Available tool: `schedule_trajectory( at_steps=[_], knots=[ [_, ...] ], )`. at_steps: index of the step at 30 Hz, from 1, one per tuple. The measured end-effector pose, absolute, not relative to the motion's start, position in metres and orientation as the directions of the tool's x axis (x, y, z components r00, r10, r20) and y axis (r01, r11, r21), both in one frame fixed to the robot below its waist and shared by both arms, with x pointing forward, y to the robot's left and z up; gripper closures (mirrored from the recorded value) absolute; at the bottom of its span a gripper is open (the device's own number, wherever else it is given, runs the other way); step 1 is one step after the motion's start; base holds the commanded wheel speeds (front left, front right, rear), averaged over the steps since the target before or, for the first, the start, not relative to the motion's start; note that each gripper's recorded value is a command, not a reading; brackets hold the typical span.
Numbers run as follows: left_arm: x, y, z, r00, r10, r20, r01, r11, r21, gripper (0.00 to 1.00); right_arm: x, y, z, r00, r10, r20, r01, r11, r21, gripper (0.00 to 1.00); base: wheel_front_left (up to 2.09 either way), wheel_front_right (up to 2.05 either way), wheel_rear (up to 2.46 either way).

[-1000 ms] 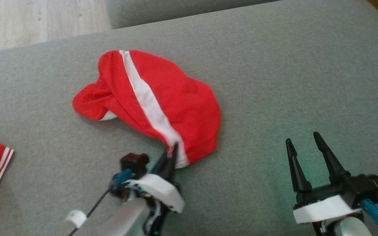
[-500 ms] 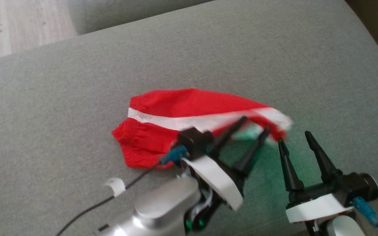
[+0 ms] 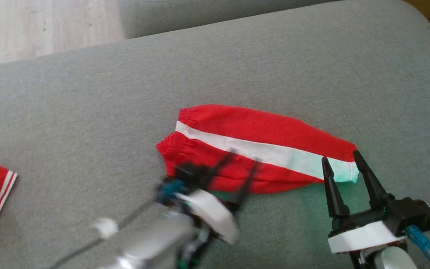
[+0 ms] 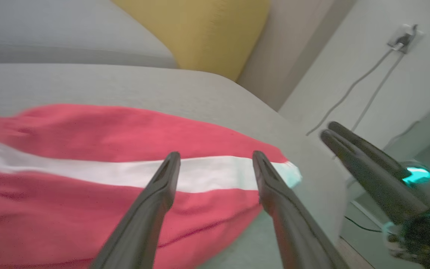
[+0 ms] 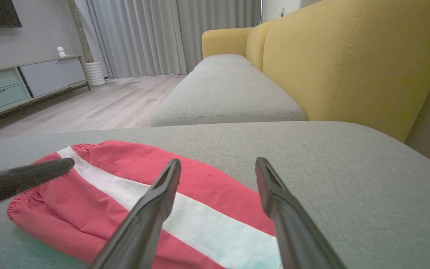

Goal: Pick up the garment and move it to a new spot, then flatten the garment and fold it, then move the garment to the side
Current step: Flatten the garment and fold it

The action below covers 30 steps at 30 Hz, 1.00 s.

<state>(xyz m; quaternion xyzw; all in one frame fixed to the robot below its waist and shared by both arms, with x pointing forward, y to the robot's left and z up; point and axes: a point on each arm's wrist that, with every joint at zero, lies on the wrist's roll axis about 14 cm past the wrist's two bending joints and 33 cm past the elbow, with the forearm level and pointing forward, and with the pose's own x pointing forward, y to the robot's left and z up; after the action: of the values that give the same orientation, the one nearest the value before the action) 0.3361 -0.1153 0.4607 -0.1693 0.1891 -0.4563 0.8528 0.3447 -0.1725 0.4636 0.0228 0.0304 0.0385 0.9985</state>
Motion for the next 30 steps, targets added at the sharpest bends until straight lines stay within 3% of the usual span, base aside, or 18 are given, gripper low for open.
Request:
schedule_trajectory(
  at_steps=[6, 10, 16, 23, 30],
  knots=[
    [0.396, -0.042, 0.459, 0.629, -0.739, -0.242, 0.630, 0.667, -0.397, 0.00, 0.349, -0.167, 0.464, 0.994, 0.097, -0.056, -0.095, 0.994, 0.050, 0.00, 0.00, 0.00, 0.00],
    [0.430, -0.017, 0.471, 0.636, -0.710, -0.304, 0.560, 0.695, -0.451, 0.00, 0.350, -0.167, 0.460, 0.993, 0.098, -0.068, -0.095, 0.994, 0.050, 0.00, 0.00, 0.00, 0.00],
    [0.427, -0.012, 0.453, 0.468, -0.736, -0.490, 0.444, 0.675, -0.589, 0.00, 0.351, -0.166, 0.454, 0.991, 0.103, -0.089, -0.099, 0.994, 0.051, 0.00, 0.00, 0.00, 0.00],
    [0.431, -0.011, 0.439, 0.319, -0.722, -0.615, 0.445, 0.686, -0.575, 0.00, 0.357, -0.167, 0.451, 0.990, 0.103, -0.097, -0.099, 0.994, 0.045, 0.00, 0.00, 0.00, 0.00],
    [0.427, -0.009, 0.421, 0.244, -0.703, -0.668, 0.421, 0.697, -0.581, 0.00, 0.359, -0.174, 0.450, 0.992, 0.084, -0.099, -0.080, 0.996, 0.039, 0.00, 0.00, 0.00, 0.00]
  ],
)
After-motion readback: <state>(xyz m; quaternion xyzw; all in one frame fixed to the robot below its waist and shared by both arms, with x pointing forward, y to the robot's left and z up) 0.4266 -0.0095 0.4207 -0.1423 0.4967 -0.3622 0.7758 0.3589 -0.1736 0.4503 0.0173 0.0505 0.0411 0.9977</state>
